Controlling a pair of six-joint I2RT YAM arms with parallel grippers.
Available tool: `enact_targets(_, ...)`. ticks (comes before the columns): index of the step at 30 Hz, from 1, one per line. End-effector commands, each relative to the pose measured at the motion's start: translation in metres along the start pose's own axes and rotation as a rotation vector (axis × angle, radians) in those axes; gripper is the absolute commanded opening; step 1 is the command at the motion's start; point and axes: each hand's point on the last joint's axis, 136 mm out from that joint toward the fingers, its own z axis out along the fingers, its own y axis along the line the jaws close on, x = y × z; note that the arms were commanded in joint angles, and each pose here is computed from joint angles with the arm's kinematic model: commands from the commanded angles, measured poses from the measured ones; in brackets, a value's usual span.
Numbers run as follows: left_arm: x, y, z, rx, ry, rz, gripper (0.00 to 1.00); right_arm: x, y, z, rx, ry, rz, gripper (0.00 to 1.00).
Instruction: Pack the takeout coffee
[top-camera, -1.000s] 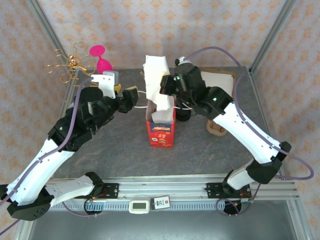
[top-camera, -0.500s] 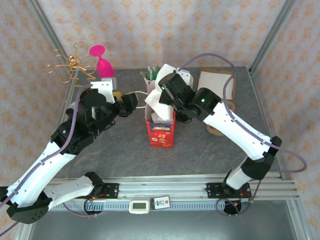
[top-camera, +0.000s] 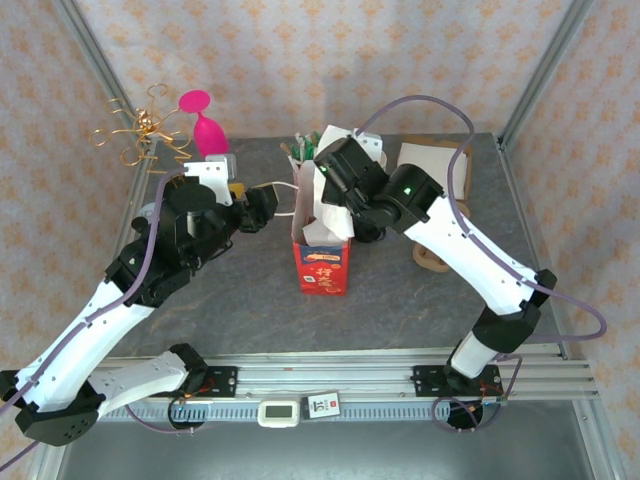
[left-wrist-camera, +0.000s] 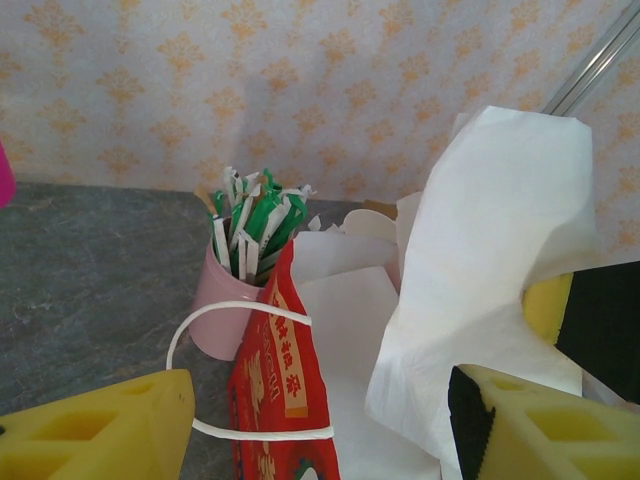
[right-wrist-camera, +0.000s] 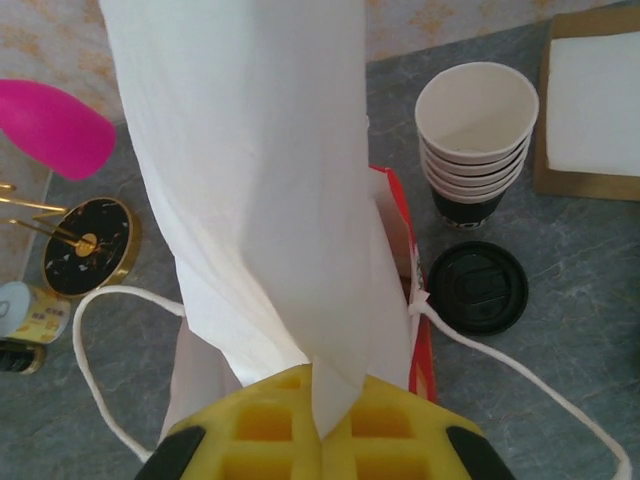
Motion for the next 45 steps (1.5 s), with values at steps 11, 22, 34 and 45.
enact_targets(11,0.002,-0.005,0.01,0.008,0.006,-0.01,0.7,0.049,0.012,0.035,-0.041,0.138,-0.037,0.26)
enact_targets(22,-0.004,-0.011,0.013,0.02,0.004,-0.002,0.7,0.012,0.013,0.035,-0.067,0.147,-0.064,0.44)
enact_targets(34,-0.001,-0.007,0.017,-0.006,0.02,0.027,0.72,0.076,-0.001,0.057,0.06,0.386,-0.23,0.12)
enact_targets(45,-0.003,-0.004,0.021,-0.04,0.02,0.035,0.72,0.036,0.035,0.048,-0.079,0.306,-0.2,0.27)
